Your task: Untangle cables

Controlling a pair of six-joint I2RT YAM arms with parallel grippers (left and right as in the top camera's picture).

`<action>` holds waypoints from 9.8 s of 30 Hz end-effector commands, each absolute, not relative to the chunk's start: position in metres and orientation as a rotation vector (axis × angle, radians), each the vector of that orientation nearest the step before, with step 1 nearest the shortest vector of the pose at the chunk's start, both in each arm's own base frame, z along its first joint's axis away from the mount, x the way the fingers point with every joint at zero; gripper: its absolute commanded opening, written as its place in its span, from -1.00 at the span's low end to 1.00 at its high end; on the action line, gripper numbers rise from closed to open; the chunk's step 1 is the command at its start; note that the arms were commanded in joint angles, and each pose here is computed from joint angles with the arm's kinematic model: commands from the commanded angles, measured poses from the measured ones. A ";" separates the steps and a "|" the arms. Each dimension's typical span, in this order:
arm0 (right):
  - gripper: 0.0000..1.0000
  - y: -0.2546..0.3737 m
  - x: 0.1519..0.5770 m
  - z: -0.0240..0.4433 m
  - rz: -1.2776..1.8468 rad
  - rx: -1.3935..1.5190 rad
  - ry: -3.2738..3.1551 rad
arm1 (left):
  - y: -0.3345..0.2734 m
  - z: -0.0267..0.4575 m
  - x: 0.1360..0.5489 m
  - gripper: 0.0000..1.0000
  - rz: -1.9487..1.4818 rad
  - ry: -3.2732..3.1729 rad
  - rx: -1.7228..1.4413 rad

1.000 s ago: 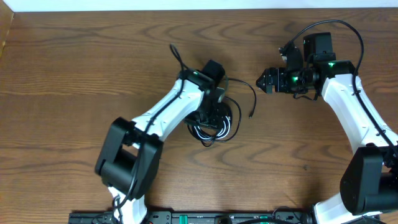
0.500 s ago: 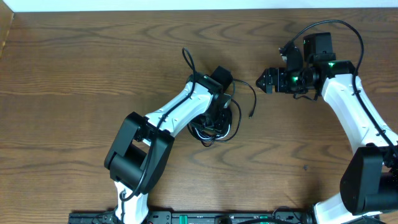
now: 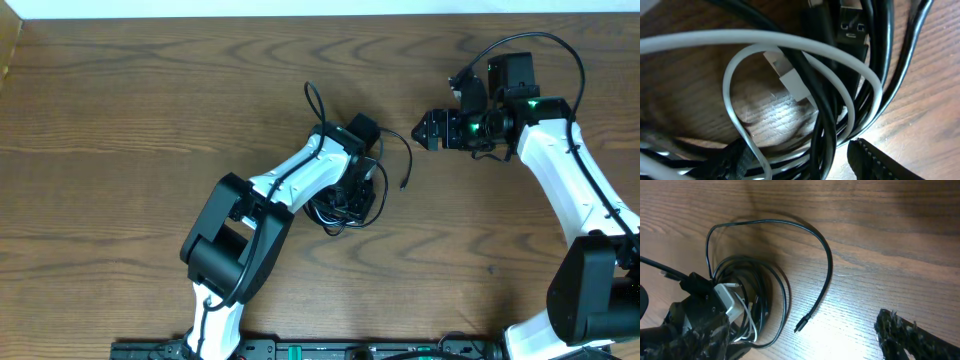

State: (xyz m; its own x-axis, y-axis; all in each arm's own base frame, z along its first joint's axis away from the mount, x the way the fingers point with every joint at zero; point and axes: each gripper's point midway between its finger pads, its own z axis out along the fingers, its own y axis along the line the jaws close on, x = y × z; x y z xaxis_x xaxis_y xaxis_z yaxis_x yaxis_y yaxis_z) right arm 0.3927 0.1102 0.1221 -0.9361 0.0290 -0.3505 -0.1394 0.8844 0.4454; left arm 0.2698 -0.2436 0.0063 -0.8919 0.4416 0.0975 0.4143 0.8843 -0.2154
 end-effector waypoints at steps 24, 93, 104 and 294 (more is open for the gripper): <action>0.82 0.110 0.396 0.124 0.664 -0.098 2.696 | -0.240 0.009 0.270 -0.85 0.290 -2.877 -0.648; -0.98 -0.033 0.367 0.092 0.323 0.677 2.840 | -0.060 0.333 0.405 -0.85 1.971 -3.159 0.284; -0.98 -0.120 0.333 0.087 0.176 1.034 2.784 | -0.018 0.297 0.410 -0.85 1.576 -3.361 0.565; -0.98 0.044 0.437 0.150 0.420 0.246 2.737 | 0.004 0.243 0.412 -0.85 0.561 -3.585 0.908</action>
State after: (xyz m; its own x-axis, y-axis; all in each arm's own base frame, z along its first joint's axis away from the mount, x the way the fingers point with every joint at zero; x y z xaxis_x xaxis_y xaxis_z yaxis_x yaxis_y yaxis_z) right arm 0.4439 0.0566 0.1368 -0.9107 0.2566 -0.3237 0.1726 0.9483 0.2663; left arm 0.4146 -0.0511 0.2482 -0.7767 -0.5426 -0.3200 -0.2563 0.7362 -0.6264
